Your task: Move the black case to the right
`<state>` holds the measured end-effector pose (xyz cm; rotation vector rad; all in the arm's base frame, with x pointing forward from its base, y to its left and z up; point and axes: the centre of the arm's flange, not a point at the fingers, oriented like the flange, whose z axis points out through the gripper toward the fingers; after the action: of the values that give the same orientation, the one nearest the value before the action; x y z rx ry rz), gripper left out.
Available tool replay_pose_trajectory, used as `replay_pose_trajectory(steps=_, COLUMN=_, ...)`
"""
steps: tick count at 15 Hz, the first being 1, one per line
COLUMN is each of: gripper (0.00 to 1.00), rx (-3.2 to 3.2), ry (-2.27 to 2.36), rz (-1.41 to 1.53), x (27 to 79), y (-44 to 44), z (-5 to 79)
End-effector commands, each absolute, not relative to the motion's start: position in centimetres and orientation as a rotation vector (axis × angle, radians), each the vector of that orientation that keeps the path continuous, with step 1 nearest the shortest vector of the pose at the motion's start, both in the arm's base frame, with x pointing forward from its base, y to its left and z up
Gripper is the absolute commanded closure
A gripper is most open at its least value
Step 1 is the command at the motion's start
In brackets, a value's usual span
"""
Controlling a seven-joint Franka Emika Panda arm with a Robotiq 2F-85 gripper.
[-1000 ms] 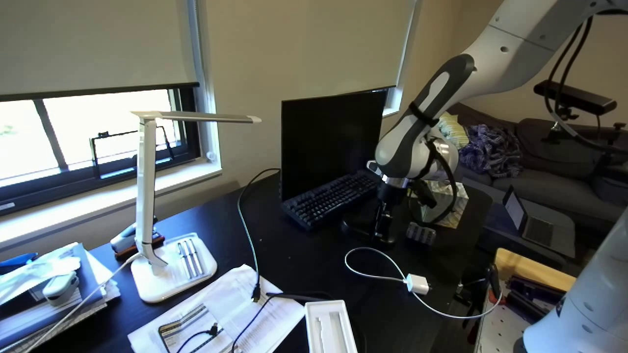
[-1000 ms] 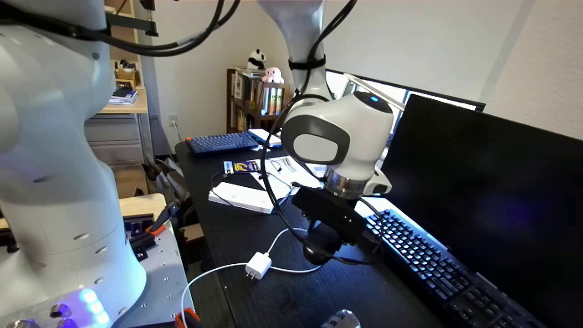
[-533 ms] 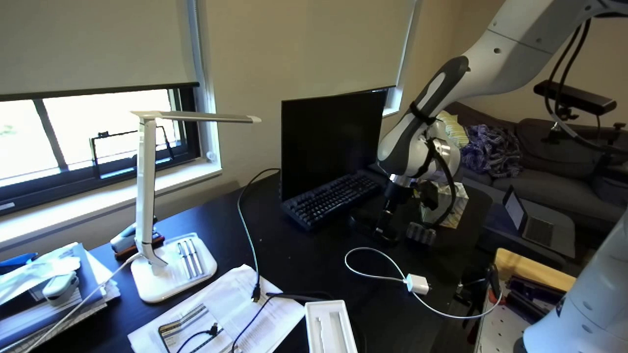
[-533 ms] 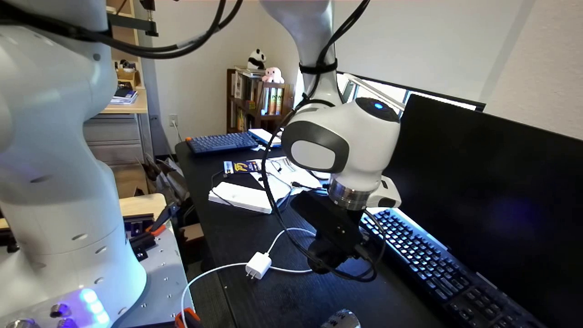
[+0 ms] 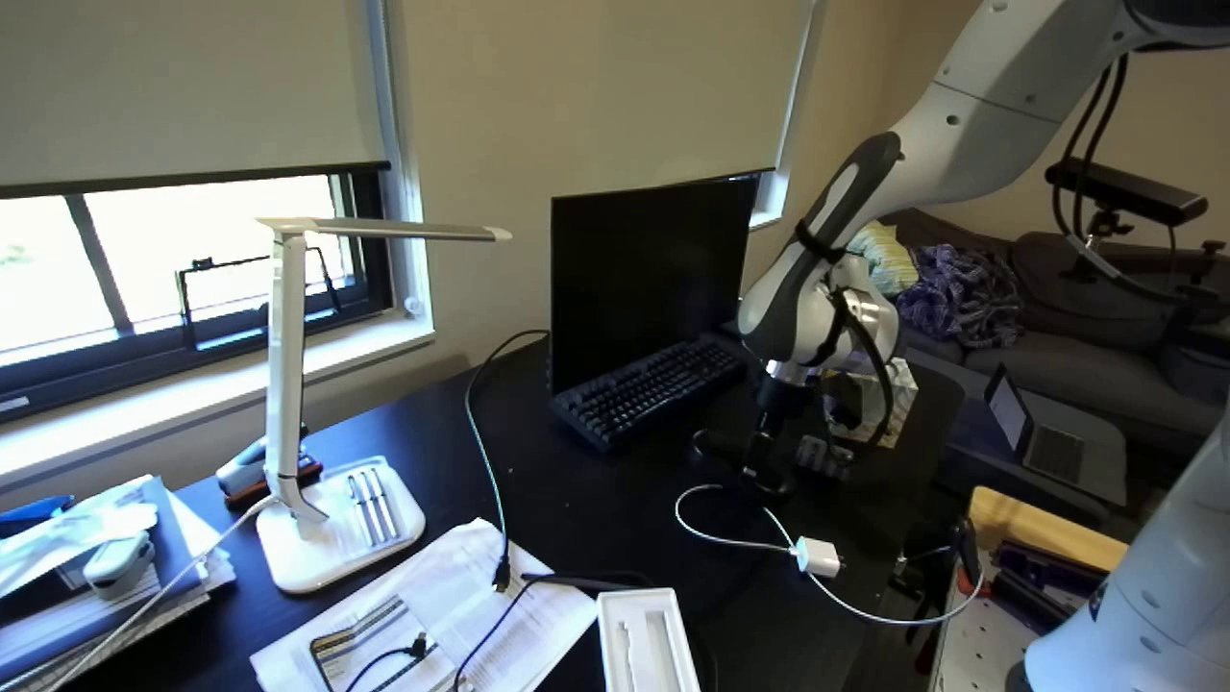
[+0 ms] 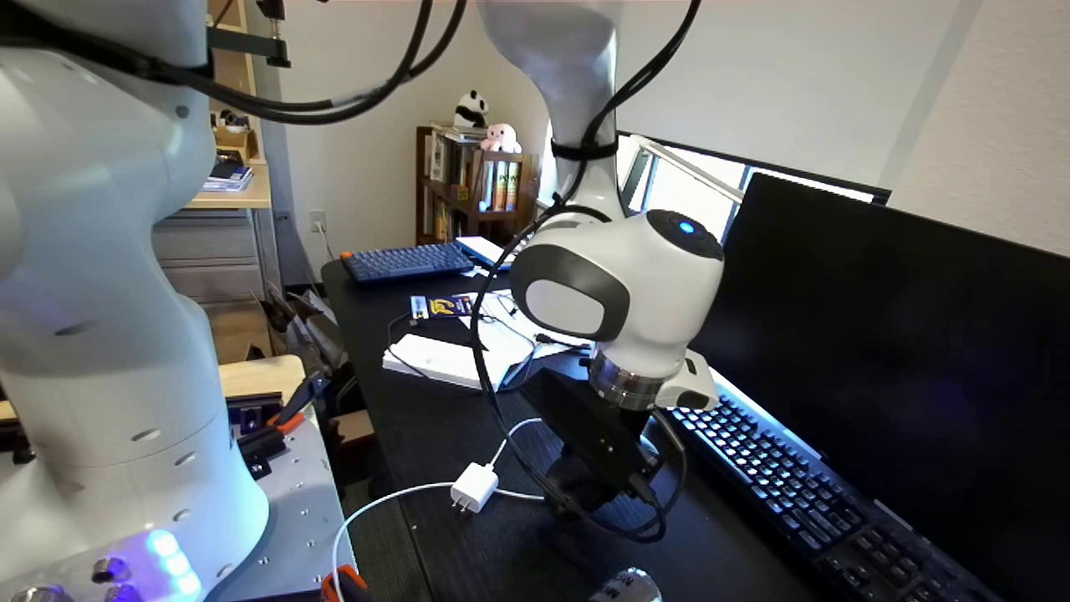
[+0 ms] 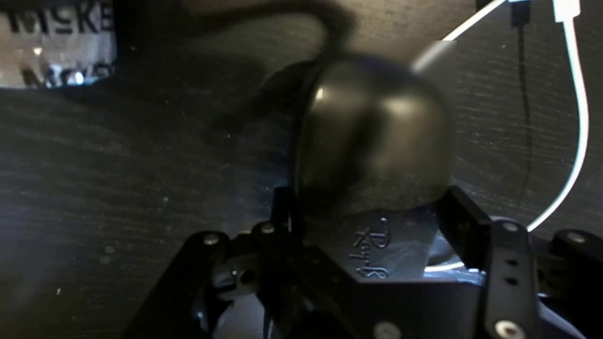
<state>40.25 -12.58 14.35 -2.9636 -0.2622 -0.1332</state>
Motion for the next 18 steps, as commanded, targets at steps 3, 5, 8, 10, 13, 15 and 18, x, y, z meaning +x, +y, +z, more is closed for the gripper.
replay_pose_trajectory(steps=3, gripper=0.47, rx=-2.922, ry=-0.11, rz=-0.171, x=39.0, y=-13.6, z=12.8)
replay_pose_trajectory(steps=5, gripper=0.05, rx=-2.912, ry=-0.056, rz=-0.19, x=38.9, y=-13.9, z=12.9)
replay_pose_trajectory(steps=8, gripper=0.0, rx=-2.899, ry=0.006, rz=-0.276, x=38.5, y=-14.0, z=13.7)
replay_pose_trajectory(steps=10, gripper=0.0, rx=-2.896, ry=0.016, rz=-0.358, x=38.2, y=-13.6, z=14.8)
replay_pose_trajectory(steps=13, gripper=0.0, rx=-2.915, ry=-0.055, rz=-0.498, x=37.3, y=-12.2, z=17.1)
replay_pose_trajectory(steps=15, gripper=0.0, rx=-2.914, ry=-0.127, rz=-0.603, x=36.5, y=-10.9, z=19.0)
replay_pose_trajectory(steps=18, gripper=0.0, rx=-2.898, ry=-0.322, rz=-0.594, x=34.7, y=-8.7, z=21.6)
